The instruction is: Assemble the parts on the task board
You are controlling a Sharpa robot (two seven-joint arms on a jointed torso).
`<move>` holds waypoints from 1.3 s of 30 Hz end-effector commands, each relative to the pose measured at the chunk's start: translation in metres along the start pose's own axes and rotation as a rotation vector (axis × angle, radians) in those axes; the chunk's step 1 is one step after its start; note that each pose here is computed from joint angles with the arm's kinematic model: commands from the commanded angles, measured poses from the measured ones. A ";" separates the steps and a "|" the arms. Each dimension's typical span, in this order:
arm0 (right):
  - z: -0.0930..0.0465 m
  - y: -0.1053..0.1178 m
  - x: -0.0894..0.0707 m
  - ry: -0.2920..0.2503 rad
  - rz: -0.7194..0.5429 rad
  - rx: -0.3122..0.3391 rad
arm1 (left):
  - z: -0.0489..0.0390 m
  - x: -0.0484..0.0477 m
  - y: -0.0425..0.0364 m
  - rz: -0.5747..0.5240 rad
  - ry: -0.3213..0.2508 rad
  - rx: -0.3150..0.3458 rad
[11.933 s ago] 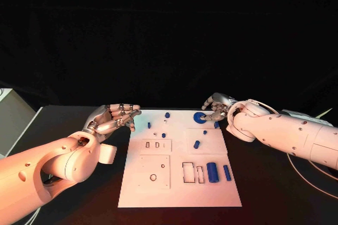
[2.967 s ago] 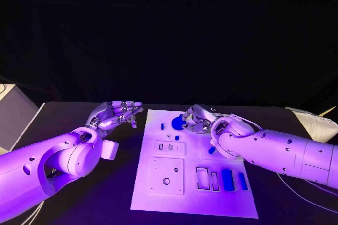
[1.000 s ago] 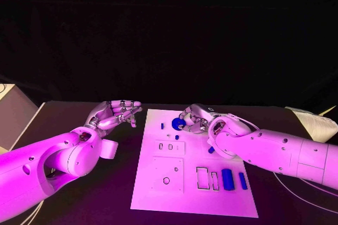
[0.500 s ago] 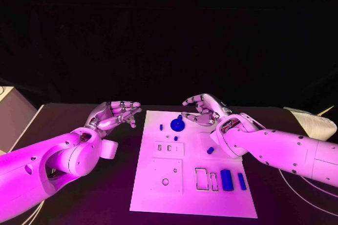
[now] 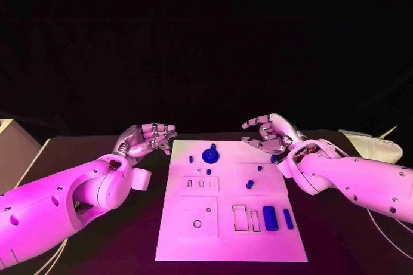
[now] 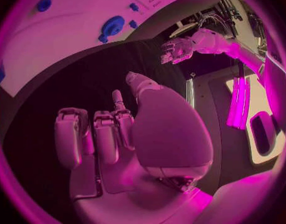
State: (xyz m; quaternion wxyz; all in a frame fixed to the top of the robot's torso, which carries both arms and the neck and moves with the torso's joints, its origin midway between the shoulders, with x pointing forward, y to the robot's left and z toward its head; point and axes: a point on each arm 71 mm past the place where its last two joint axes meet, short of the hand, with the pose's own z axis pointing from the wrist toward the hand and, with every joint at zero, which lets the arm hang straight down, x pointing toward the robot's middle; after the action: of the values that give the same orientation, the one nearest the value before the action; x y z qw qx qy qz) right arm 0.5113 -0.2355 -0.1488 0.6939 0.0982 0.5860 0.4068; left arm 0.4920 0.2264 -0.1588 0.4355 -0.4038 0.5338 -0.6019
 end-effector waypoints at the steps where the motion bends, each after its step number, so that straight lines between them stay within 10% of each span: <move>1: -0.004 -0.007 0.000 0.081 0.035 -0.006 | 0.0025 0.0049 0.0032 0.023 0.031 -0.003; 15: -0.021 -0.073 -0.028 0.156 -0.100 0.183 | -0.0007 0.0113 0.0264 0.033 0.037 -0.051; 39: -0.025 -0.103 -0.011 0.294 -0.248 0.306 | -0.0105 0.0111 0.0306 0.029 0.050 -0.066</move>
State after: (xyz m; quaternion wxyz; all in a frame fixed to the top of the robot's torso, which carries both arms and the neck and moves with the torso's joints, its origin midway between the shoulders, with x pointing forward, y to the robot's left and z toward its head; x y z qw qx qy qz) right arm 0.5356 -0.3198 -0.2084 0.6315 0.0829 0.7297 0.2488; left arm 0.4828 0.2196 -0.1910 0.4229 -0.4019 0.5675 -0.5810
